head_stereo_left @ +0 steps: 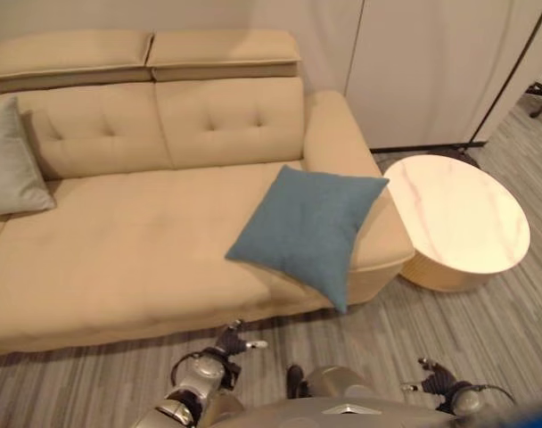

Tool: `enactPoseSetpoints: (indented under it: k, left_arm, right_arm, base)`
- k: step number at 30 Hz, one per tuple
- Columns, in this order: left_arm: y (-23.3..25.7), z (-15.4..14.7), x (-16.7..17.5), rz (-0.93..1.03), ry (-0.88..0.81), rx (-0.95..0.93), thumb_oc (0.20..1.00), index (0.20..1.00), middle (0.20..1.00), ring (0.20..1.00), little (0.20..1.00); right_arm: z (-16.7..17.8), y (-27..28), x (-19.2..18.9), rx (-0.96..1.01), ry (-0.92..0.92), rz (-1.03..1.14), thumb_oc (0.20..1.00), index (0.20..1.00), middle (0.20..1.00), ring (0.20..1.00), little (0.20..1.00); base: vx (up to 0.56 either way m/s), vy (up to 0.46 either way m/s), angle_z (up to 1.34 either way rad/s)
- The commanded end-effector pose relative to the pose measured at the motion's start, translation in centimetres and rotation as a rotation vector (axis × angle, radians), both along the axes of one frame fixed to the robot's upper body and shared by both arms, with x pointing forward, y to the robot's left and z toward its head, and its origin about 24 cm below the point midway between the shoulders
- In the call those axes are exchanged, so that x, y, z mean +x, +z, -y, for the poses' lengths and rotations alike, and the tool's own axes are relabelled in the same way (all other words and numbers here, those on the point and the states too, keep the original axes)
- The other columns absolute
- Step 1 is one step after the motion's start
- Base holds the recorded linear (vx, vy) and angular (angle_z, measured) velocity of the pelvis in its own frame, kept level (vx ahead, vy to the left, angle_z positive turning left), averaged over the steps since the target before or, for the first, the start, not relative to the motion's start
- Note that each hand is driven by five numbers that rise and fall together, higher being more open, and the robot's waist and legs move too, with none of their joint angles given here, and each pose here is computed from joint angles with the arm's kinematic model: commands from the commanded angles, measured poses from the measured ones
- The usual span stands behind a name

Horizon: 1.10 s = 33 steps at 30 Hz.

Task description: Pick up all the scattered cushions and arrange them neatly on the sofa.

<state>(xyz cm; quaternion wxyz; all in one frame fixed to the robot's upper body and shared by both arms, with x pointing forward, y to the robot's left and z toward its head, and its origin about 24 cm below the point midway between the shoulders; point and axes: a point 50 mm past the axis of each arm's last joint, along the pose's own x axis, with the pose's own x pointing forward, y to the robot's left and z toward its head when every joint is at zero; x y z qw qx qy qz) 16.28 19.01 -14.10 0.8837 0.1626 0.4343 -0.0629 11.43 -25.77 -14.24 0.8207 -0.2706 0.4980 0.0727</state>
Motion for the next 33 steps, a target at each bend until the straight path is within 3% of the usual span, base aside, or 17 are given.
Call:
enactPoseSetpoints:
  k: [1, 13, 23, 26, 33]
  left_arm:
    - [1.2, -1.7, 1.4, 0.089, 0.046, 0.011, 1.0, 1.0, 1.0, 1.0, 1.0]
    - [2.4, -3.4, 3.0, 0.15, 0.095, 0.046, 1.0, 1.0, 1.0, 1.0, 1.0]
    - [1.2, -2.7, 0.7, 0.092, 0.074, 0.024, 1.0, 1.0, 1.0, 1.0, 1.0]
    - [1.6, -2.5, 1.4, 0.119, 0.06, 0.014, 1.0, 1.0, 1.0, 1.0, 1.0]
    - [2.0, -2.4, 2.0, 0.15, 0.063, 0.003, 1.0, 1.0, 1.0, 1.0, 1.0]
  right_arm:
    - [-0.3, 0.2, -0.4, 0.018, 0.022, 0.032, 1.0, 1.0, 1.0, 1.0, 1.0]
    - [-1.0, 0.6, 1.4, 0.03, 0.045, 0.07, 1.0, 1.0, 1.0, 1.0, 1.0]
    - [-0.8, 1.8, 2.2, 0.047, 0.109, 0.152, 1.0, 1.0, 1.0, 1.0, 1.0]
    - [-0.4, 2.3, 2.1, 0.04, 0.11, 0.184, 1.0, 1.0, 1.0, 1.0, 1.0]
    - [0.6, 3.8, 3.2, 0.017, 0.123, 0.251, 1.0, 1.0, 1.0, 1.0, 1.0]
  base:
    - [0.11, 0.076, -0.63]
    - [0.13, -0.02, -0.2]
    - [0.13, -0.271, 0.35]
    - [0.01, -0.317, 1.01]
    - [0.12, 0.081, 0.23]
